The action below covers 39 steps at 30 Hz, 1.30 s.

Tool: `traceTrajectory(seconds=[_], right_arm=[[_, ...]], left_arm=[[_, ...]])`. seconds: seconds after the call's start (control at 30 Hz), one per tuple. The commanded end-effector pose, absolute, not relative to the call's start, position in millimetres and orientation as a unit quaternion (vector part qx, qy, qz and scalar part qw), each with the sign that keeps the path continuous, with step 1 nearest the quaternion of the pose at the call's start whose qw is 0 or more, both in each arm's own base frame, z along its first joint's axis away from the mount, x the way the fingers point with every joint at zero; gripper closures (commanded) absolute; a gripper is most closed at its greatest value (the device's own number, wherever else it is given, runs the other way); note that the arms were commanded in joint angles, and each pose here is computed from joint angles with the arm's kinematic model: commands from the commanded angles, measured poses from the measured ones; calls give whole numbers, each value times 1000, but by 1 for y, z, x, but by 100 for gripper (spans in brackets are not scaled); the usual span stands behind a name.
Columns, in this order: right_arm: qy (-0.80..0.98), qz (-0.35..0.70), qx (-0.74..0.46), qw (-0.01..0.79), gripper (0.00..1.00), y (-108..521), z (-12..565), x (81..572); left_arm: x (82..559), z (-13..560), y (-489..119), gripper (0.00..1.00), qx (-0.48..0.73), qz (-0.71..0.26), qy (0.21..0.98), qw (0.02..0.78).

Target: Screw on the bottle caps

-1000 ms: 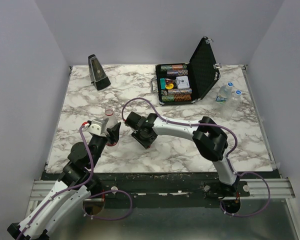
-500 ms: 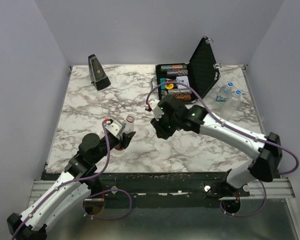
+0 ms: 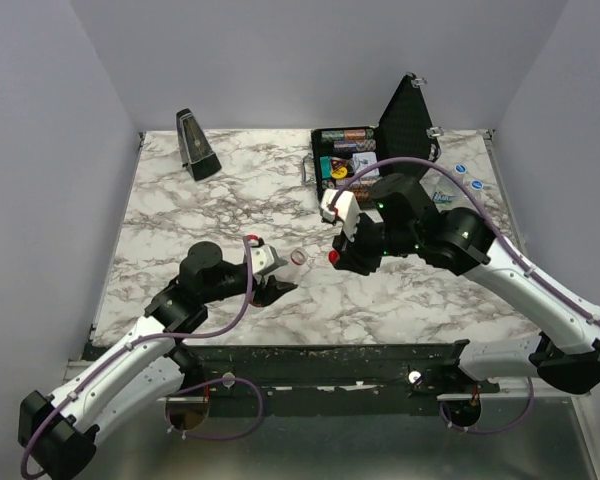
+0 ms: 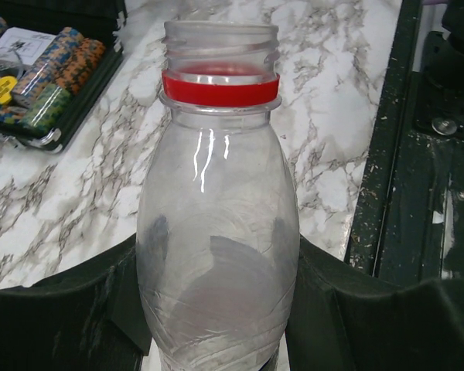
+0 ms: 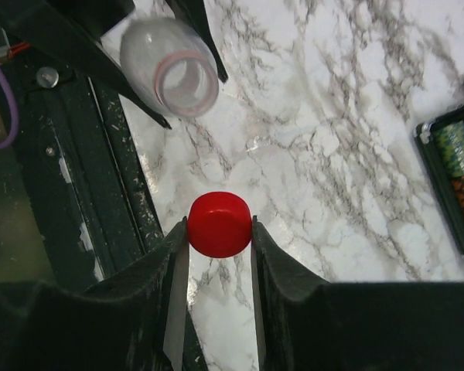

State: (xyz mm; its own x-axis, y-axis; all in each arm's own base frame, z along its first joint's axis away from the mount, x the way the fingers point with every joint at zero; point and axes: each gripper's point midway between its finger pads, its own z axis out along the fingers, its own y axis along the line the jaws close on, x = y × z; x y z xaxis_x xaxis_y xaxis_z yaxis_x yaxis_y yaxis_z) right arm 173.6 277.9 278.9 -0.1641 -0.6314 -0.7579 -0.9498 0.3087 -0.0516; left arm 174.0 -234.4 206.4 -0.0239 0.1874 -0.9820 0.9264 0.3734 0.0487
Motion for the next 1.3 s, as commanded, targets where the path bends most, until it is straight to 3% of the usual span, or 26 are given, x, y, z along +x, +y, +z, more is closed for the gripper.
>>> traceTrajectory(seconds=[0.0, 0.37, 1.27], right_arm=[[677, 249, -580, 378, 73, 278, 316, 160], [632, 292, -612, 375, 73, 299, 335, 152], [612, 322, -642, 332, 69, 318, 320, 146]], left_arm=[[162, 227, -253, 56, 494, -382, 574, 529], [153, 234, -268, 56, 519, -415, 540, 517], [148, 246, -273, 57, 525, -432, 518, 519]])
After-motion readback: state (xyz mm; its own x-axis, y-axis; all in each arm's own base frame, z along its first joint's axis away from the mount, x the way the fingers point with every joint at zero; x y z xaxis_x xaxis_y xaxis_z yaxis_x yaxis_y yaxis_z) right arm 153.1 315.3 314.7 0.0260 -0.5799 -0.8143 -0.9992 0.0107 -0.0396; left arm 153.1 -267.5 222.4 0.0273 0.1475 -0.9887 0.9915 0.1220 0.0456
